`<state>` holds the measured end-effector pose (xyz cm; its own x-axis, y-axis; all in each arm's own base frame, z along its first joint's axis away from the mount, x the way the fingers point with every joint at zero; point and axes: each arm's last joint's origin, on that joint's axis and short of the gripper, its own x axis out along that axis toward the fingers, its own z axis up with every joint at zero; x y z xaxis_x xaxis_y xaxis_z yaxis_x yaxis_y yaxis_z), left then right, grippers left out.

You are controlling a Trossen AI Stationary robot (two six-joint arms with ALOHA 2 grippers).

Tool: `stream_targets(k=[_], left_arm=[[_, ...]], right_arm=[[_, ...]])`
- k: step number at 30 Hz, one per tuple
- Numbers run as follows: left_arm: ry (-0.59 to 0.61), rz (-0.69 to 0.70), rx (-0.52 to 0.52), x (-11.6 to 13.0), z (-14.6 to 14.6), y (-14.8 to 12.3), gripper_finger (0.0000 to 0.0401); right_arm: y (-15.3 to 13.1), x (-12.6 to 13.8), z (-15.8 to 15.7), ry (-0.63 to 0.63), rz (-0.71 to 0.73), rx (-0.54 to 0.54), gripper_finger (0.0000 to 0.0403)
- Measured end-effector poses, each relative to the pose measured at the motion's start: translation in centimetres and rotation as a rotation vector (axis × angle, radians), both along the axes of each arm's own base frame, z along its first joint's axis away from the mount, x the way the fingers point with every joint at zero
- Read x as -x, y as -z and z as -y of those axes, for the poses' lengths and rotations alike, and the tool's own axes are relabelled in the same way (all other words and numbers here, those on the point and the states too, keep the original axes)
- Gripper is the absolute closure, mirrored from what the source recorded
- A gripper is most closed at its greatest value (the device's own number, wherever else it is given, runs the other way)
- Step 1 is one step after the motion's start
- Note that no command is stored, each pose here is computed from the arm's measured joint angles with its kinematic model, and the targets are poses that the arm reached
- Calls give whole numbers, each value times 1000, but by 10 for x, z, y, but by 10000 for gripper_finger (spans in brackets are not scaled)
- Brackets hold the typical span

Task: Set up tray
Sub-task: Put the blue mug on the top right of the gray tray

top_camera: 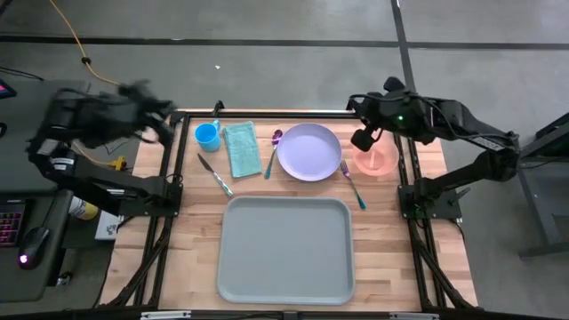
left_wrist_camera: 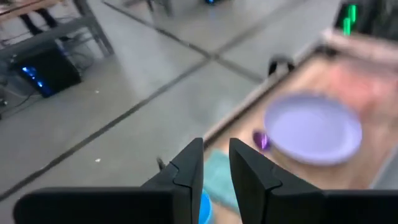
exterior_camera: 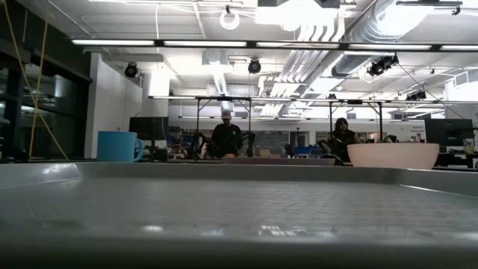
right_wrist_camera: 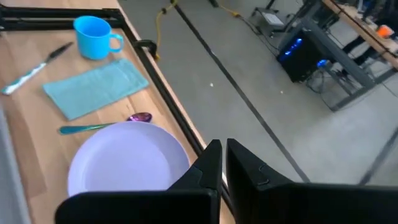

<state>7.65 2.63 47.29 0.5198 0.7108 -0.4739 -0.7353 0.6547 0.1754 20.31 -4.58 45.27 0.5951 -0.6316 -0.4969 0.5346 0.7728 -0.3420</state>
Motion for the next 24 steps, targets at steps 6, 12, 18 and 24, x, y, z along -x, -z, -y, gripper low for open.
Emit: stream_targets(k=[6, 12, 18, 24], left_arm=[[68, -200, 327, -45, -29, 60, 290], [359, 87, 564, -69, -89, 137, 290], [120, 197, 667, -19, -145, 176, 290], [11, 203, 589, 12, -172, 162, 290]], right_arm=[[1, 0, -2, -48, 13, -62, 403], [2, -1, -3, -74, 13, -79, 403], [2, -1, -3, -87, 15, -87, 403], [2, -1, -3, -96, 16, -95, 403]])
